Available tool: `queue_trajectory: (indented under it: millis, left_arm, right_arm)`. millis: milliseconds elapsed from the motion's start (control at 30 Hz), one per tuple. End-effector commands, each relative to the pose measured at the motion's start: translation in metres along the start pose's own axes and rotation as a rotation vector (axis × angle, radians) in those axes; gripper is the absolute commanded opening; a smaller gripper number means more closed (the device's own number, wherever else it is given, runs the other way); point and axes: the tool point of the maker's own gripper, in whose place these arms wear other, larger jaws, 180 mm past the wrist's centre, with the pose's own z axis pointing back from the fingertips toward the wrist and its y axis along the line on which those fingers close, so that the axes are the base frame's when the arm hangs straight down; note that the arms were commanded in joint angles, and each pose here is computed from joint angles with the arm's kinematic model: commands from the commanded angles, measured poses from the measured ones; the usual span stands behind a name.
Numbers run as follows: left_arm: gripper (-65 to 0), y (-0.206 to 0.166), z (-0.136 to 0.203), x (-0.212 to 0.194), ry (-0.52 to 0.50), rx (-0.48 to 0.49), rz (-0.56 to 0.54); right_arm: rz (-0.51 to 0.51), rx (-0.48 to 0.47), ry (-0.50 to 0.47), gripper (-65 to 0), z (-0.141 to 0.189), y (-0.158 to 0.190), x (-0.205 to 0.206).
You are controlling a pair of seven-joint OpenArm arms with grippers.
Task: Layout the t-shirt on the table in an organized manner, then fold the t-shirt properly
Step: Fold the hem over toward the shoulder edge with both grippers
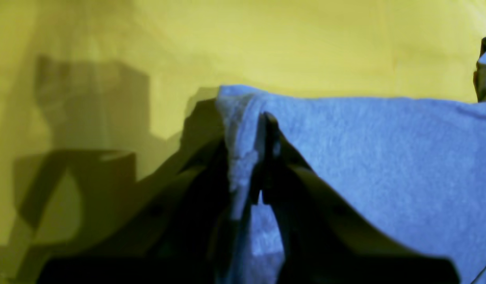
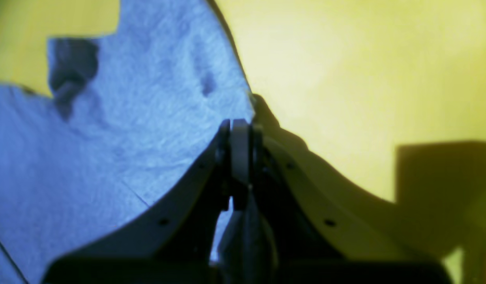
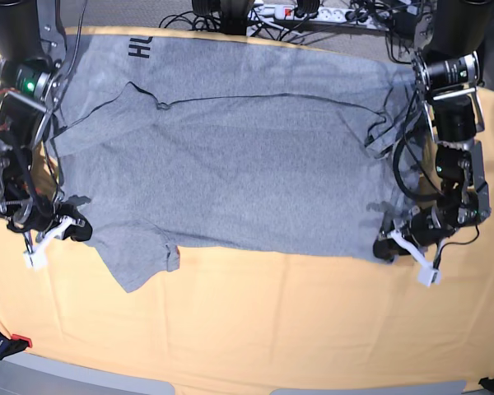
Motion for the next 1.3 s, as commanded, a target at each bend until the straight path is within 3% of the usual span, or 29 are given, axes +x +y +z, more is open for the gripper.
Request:
queue_trajectory:
  millis: [0,300,567,700,833,967,1267]
  left_arm:
    - [-65.0,-0.006,0.010,0.047,-0.111,-0.018,-0.046]
    - [-65.0,-0.019,0.023,0.126,-0.267,-0.011,-0.147]
    - [-65.0,-0.027,0.032,0.161,-0.330,-0.013,-0.182]
    - [-65.0,-0.027,0.027,0.143,-0.265,-0.028,-0.170]
    - [-65.0,-0.047,0.018,0.109,-0.191,-0.158,-0.181]
    - [-65.0,-0.065,0.012,0.078,-0.103,-0.272,-0.112]
    - [-65.0,-0.084,0.026,0.055,-0.009,-0.426,-0.043]
  right_arm:
    - [0.032,-0.004,-0.103,-65.0,0.012,0.001,0.045]
    - [0.102,0.000,-0.211,-65.0,0.027,0.018,0.117]
    - [0.191,-0.015,-0.207,-65.0,0.029,0.030,0.143]
    - [0.226,-0.026,-0.144,-65.0,0.024,0.031,0.133]
    - [0.187,0.033,-0.100,-65.0,0.022,0.039,0.121]
    - [0.170,0.082,-0.068,-65.0,0.023,0.048,0.108]
    - [0.338,0.012,-0.028,-65.0,0.042,0.051,0.061]
